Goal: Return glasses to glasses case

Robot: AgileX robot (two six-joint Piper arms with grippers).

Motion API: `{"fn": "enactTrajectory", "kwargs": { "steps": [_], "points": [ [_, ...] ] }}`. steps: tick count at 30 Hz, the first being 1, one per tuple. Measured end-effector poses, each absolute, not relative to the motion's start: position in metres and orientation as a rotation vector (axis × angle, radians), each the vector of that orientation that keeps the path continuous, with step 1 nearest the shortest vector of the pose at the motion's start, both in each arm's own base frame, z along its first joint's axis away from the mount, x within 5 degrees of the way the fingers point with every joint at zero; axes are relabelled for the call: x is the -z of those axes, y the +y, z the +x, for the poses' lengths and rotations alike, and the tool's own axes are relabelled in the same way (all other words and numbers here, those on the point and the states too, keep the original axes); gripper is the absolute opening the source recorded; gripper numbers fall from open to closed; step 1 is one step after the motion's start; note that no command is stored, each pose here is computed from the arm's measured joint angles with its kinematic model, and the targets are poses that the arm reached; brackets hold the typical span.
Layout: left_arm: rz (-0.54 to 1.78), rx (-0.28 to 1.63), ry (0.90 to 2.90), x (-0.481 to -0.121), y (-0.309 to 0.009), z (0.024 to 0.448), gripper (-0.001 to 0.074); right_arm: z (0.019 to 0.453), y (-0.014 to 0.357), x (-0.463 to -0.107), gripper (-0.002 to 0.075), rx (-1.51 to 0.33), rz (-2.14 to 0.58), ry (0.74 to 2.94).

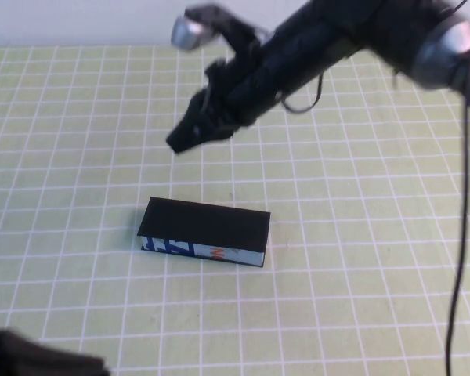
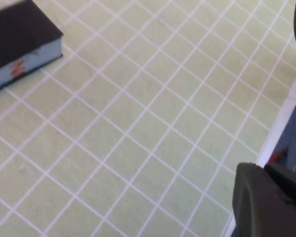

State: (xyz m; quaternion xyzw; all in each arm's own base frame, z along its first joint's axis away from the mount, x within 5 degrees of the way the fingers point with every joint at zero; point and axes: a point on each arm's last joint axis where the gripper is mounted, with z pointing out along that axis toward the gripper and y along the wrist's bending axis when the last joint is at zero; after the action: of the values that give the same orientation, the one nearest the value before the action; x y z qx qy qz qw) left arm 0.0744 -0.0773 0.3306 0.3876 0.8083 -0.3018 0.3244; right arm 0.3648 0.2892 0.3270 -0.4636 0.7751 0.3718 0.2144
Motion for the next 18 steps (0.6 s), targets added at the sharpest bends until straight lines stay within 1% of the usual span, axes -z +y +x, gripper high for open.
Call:
{"fn": "enactTrajectory", "kwargs": {
  "steps": [5, 7, 10, 12, 15, 18],
  "points": [
    [1.002, 0.671, 1.905, -0.344, -0.062, 0.009, -0.0004, 0.325, 0.266, -0.408, -0.0018, -1.000, -1.269, 1.981],
    [1.009, 0.620, 1.803, -0.344, -0.057, -0.017, -0.0004, 0.305, 0.254, -0.439, -0.0018, -0.983, -1.268, 1.908],
    [1.014, 0.539, 1.702, -0.340, -0.049, -0.044, -0.0004, 0.275, 0.235, -0.477, -0.0018, -0.938, -1.269, 1.813],
    [1.005, 0.474, 1.694, -0.335, -0.044, -0.052, -0.0004, 0.254, 0.221, -0.499, -0.0018, -0.882, -1.270, 1.758],
    [0.959, 0.367, 1.763, -0.330, -0.036, -0.049, -0.0004, 0.228, 0.200, -0.523, -0.0018, -0.794, -1.255, 1.711],
    [0.911, 0.241, 1.842, -0.327, -0.028, -0.038, -0.0004, 0.203, 0.181, -0.535, -0.0018, -0.720, -1.233, 1.685]
  ]
}}
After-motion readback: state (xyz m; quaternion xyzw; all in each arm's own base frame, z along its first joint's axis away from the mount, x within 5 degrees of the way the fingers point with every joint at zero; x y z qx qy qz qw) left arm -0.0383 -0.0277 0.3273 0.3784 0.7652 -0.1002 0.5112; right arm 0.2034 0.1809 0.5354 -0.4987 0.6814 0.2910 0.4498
